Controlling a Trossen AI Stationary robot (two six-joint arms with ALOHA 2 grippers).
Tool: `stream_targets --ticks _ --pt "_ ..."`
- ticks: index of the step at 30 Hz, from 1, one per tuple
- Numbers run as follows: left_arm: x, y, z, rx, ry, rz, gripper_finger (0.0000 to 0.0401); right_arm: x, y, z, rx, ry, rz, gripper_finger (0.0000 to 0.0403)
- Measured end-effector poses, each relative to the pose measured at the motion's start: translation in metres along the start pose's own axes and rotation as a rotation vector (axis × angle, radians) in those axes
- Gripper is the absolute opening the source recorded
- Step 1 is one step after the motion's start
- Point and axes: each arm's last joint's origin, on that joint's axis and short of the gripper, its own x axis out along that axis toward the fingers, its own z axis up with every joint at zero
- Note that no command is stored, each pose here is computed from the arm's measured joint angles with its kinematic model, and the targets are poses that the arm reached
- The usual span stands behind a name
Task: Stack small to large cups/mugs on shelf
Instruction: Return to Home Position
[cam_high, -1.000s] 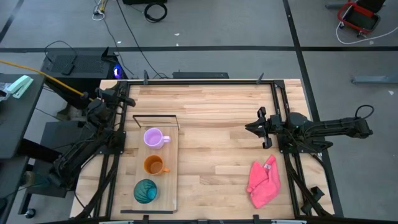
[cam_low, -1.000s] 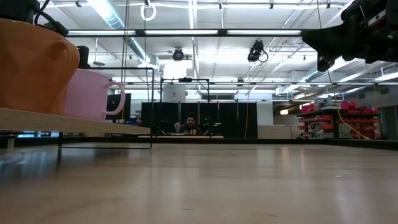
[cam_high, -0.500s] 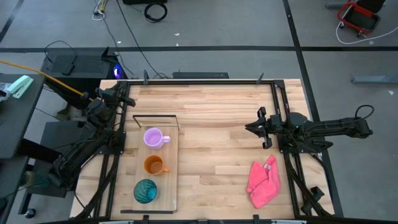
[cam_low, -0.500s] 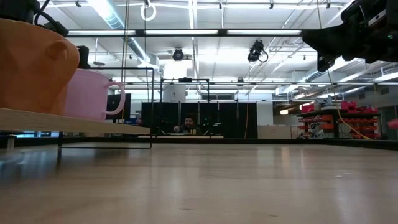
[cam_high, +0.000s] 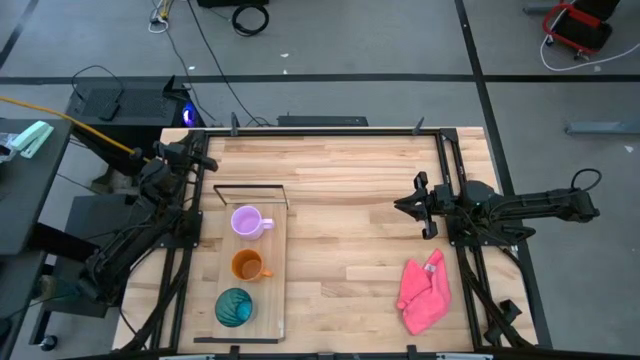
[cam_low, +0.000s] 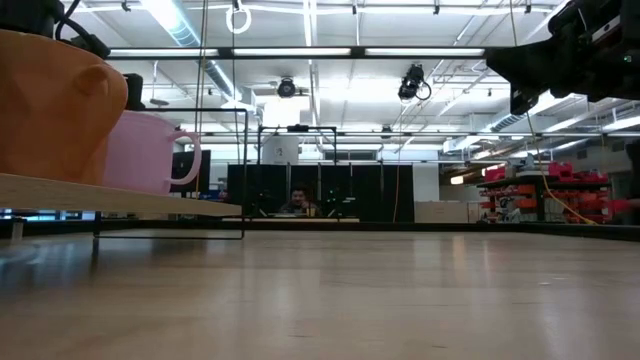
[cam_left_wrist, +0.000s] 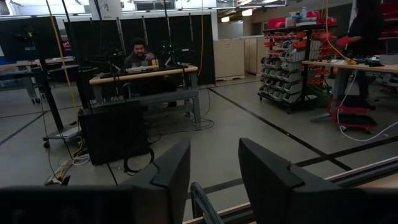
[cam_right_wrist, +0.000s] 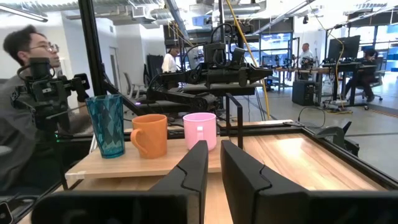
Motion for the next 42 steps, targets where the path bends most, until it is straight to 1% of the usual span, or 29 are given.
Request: stream_targets --ticks 6,16,26,36,42 --pt "0.0000 0.0000 0.0000 0.000 0.000 0.000 0.0151 0.0000 0.0000 0.0000 0.000 0.000 0.000 0.0051" --pt "0.0000 0.0000 0.0000 0.000 0.000 0.000 0.0140 0.0000 0.0000 0.0000 0.000 0.000 0.000 0.0051" --pt "0.0000 0.0000 0.0000 0.000 0.000 0.000 0.0151 0.0000 0.0000 0.0000 0.000 0.000 0.000 0.0051" --pt "0.0000 0.0000 0.0000 0.000 0.000 0.000 0.0140 0.0000 0.0000 0.0000 0.000 0.000 0.000 0.0051" --pt "0.0000 0.0000 0.0000 0.000 0.000 0.000 0.0145 0.0000 0.0000 0.0000 0.000 0.000 0.000 0.0051"
